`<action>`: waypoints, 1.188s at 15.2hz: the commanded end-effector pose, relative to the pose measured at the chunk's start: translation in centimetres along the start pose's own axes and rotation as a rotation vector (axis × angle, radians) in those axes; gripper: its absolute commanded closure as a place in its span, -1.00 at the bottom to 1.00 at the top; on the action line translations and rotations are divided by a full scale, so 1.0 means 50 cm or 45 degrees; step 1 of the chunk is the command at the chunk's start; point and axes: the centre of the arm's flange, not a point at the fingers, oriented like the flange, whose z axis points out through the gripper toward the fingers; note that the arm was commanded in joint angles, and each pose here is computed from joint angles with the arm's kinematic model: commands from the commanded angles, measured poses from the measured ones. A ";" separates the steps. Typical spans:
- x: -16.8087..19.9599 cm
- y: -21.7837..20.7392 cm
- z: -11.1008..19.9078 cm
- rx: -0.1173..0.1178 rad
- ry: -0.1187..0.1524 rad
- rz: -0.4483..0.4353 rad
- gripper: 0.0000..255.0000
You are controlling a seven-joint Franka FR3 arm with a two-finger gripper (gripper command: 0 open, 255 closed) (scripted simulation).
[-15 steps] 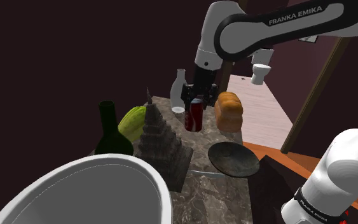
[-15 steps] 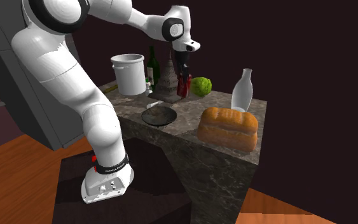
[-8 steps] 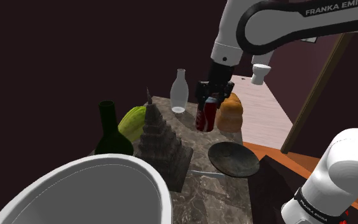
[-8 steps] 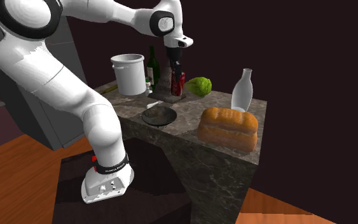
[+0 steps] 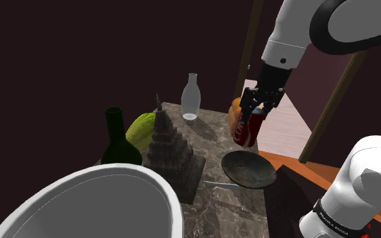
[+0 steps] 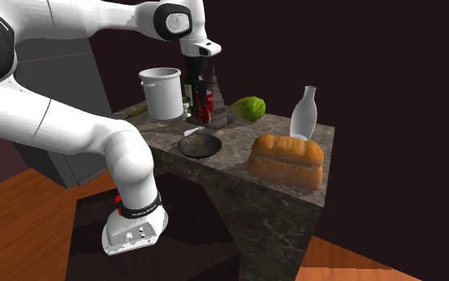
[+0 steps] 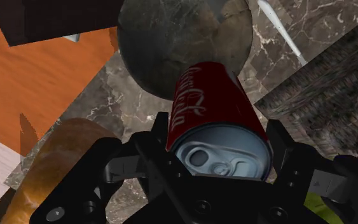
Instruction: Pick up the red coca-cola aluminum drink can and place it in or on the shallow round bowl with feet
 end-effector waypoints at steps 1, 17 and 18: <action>-0.048 0.026 -0.010 0.001 -0.001 -0.001 1.00; -0.080 0.049 0.141 0.001 -0.001 -0.001 1.00; -0.081 0.050 0.151 0.001 -0.001 -0.001 1.00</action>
